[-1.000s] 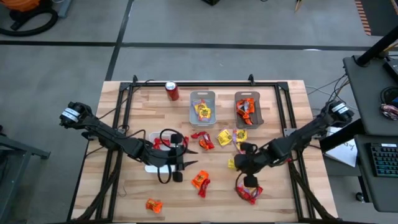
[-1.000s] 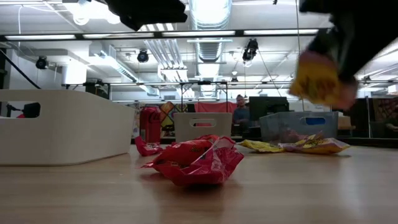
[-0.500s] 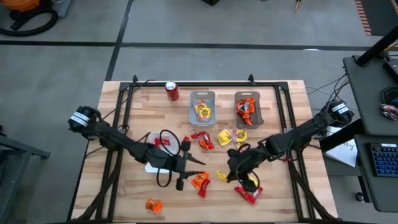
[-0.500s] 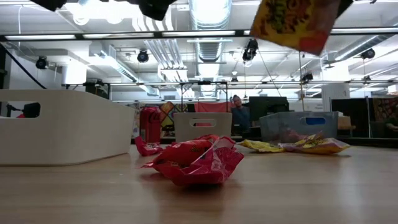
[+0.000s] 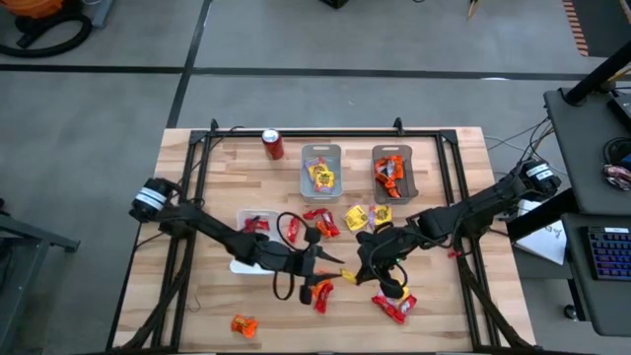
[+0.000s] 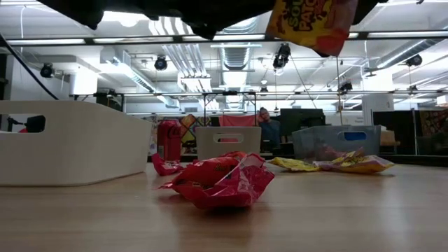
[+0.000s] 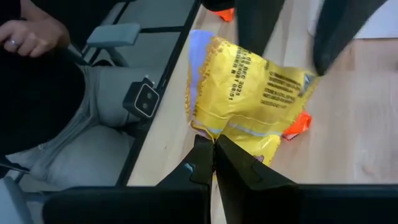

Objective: Sort candy
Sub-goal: Put the yellow candy into the gray bin

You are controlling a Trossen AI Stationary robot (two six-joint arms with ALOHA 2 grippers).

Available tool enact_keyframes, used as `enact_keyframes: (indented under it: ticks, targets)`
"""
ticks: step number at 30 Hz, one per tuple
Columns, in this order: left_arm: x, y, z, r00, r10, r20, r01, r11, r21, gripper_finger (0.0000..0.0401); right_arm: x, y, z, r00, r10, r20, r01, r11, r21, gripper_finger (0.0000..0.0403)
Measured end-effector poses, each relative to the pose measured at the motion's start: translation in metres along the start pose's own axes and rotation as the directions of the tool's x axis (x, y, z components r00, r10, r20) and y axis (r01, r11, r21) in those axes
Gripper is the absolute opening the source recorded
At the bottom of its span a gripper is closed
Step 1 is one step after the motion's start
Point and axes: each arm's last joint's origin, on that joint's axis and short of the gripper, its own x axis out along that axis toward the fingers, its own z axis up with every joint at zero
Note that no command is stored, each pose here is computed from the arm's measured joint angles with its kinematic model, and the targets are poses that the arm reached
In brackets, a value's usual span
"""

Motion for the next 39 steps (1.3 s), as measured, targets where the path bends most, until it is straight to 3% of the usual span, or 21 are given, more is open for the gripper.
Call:
enact_keyframes:
  ticks: [10,13,18,22,31,39]
  targets:
    - [0.01,0.005,-0.007,0.995,-0.095,0.007,0.095,0.994,-0.05,0.0126,-0.001,-0.003,0.001,1.0,-0.009,0.004,0.009,1.0,-0.014,0.0009]
    - [0.01,0.004,-0.008,0.995,-0.096,0.004,0.096,0.994,-0.056,0.0101,-0.001,-0.005,0.002,1.0,-0.026,0.009,0.026,0.999,-0.019,0.0009]
    - [0.01,0.007,-0.009,0.995,-0.095,-0.023,0.093,0.994,-0.062,0.0016,-0.002,-0.01,0.002,0.998,-0.065,0.015,0.065,0.998,-0.011,0.0009]
    - [0.008,0.011,-0.009,0.994,-0.093,-0.058,0.088,0.993,-0.084,0.0014,-0.006,-0.014,0.004,0.995,-0.095,0.021,0.095,0.996,0.005,0.0012]
    - [0.002,0.031,-0.012,0.977,-0.07,-0.2,0.052,0.994,-0.092,0.0002,-0.034,-0.019,0.01,0.966,-0.245,0.078,0.239,0.968,0.074,0.0087]
    - [-0.023,0.078,0.001,0.935,0.01,-0.353,-0.03,0.998,-0.051,0.0001,-0.063,-0.017,0.006,0.908,-0.413,0.077,0.402,0.907,0.122,0.0145]
